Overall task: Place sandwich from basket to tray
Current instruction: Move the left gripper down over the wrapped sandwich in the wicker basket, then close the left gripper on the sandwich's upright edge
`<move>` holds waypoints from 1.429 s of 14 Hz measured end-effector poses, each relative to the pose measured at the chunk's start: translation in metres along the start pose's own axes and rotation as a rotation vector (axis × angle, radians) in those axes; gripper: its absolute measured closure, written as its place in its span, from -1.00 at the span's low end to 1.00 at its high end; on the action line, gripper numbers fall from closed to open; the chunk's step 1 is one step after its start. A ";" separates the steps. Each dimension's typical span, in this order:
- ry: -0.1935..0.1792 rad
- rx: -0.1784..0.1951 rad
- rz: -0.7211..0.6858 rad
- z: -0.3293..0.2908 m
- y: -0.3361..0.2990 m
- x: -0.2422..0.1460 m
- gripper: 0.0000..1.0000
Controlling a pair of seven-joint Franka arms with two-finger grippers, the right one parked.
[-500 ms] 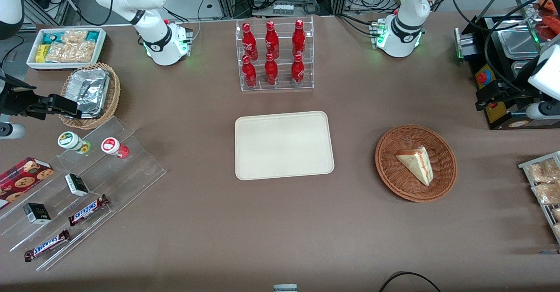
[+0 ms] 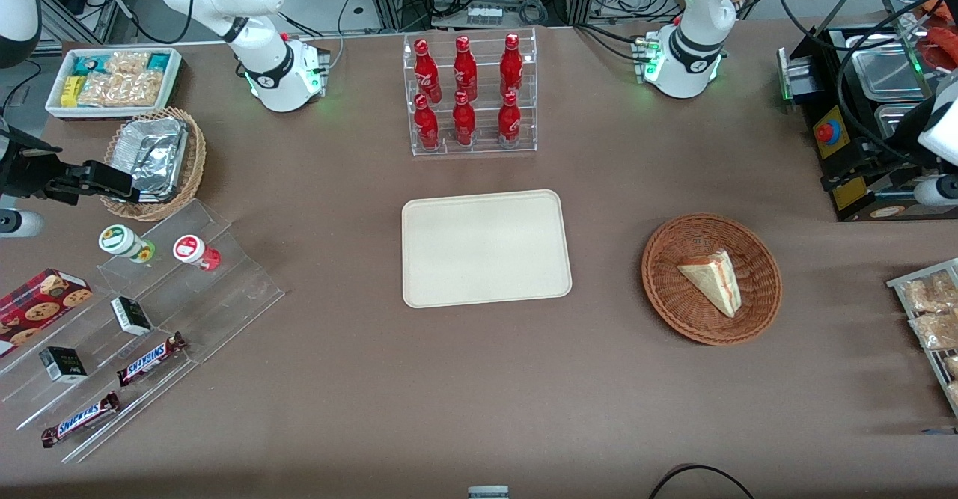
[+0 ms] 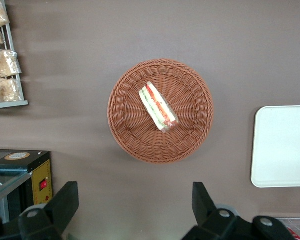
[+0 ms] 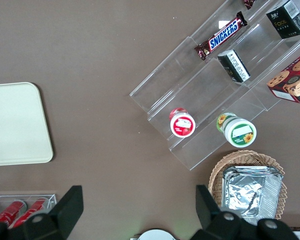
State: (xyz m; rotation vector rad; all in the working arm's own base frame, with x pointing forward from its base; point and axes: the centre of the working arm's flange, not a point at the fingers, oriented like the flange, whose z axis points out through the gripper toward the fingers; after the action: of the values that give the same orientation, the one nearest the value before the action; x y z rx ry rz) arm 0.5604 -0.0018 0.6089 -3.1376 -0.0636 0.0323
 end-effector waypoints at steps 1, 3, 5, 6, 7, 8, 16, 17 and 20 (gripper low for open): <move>-0.006 0.000 0.000 0.013 0.000 0.006 -1.00; -0.012 0.000 0.000 0.046 0.001 0.019 -1.00; -0.015 0.000 -0.022 0.080 0.002 0.028 -1.00; -0.021 0.001 -0.046 0.098 0.002 0.031 -1.00; -0.025 0.001 -0.075 0.117 0.003 0.034 -1.00; -0.034 0.003 -0.112 0.137 0.004 0.037 -1.00; 0.029 -0.011 -0.469 0.253 0.049 0.034 -1.00; 0.031 -0.013 -0.487 0.264 0.054 0.029 -1.00; 0.022 0.003 -0.493 0.291 0.051 0.014 -1.00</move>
State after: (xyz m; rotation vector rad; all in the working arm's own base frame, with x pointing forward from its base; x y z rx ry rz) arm 0.5700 -0.0517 0.3171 -3.0196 -0.8248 -0.0043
